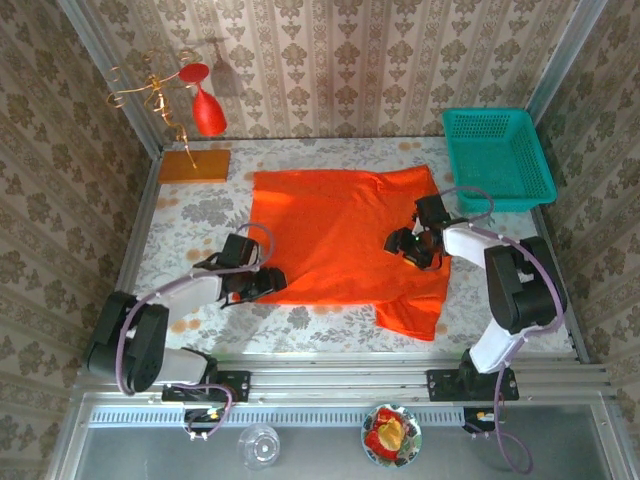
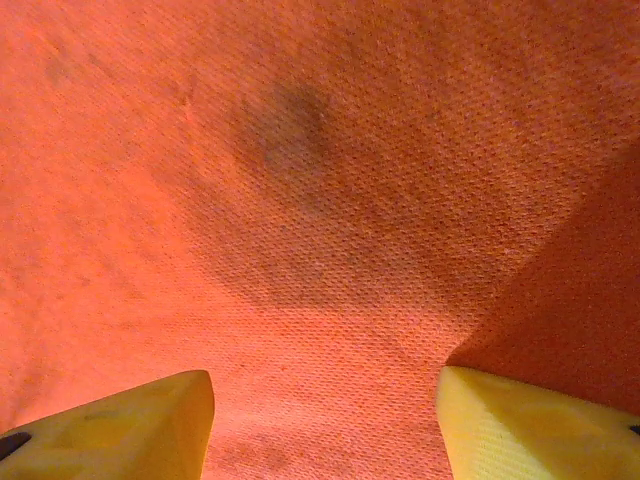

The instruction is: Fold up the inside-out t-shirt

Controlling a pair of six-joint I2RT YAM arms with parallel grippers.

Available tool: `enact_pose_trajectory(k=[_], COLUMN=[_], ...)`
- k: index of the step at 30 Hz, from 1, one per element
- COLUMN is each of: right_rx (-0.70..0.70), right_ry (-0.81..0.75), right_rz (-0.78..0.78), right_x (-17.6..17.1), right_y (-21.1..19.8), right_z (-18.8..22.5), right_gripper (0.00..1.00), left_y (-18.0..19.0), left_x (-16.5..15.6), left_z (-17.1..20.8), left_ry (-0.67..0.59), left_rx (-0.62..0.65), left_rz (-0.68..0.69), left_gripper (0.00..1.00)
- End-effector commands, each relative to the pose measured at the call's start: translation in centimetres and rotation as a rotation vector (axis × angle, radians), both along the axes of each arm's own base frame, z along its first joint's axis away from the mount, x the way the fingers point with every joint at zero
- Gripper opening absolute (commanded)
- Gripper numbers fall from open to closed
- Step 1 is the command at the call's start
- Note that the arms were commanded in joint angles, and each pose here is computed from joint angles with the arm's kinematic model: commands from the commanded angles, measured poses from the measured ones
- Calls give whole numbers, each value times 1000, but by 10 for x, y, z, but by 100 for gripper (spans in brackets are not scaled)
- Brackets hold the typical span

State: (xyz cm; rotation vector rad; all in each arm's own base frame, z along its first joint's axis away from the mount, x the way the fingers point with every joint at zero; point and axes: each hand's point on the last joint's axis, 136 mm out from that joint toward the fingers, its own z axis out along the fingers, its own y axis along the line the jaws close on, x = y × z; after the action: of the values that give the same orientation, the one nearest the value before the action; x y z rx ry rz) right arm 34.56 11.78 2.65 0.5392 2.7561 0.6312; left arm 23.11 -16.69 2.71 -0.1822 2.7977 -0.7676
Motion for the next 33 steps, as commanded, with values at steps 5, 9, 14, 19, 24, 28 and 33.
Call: enact_pose_trajectory(k=[5, 9, 14, 19, 24, 28, 33], right_rx=[-42, -18, 76, 205, 302, 354, 355], right_ry=[74, -16, -111, -173, -217, -227, -215], right_rz=[-7, 1, 88, 231, 325, 336, 308], right_x=[-36, -12, 28, 69, 114, 143, 175], right_y=[2, 10, 45, 118, 195, 240, 267], right_z=[-9, 24, 59, 83, 94, 85, 63], right_gripper=[63, 63, 60, 56, 54, 52, 51], left_y=[25, 27, 26, 33, 34, 35, 36], left_x=[-47, -47, -40, -40, -45, -49, -54], left_z=[-15, -2, 15, 12, 0, -6, -10], left_ry=[120, 87, 46, 46, 71, 86, 109], left_rx=[44, 31, 30, 71, 55, 46, 47], left_rz=[90, 94, 89, 102, 110, 127, 128], left_gripper=[53, 53, 53, 40, 29, 25, 22])
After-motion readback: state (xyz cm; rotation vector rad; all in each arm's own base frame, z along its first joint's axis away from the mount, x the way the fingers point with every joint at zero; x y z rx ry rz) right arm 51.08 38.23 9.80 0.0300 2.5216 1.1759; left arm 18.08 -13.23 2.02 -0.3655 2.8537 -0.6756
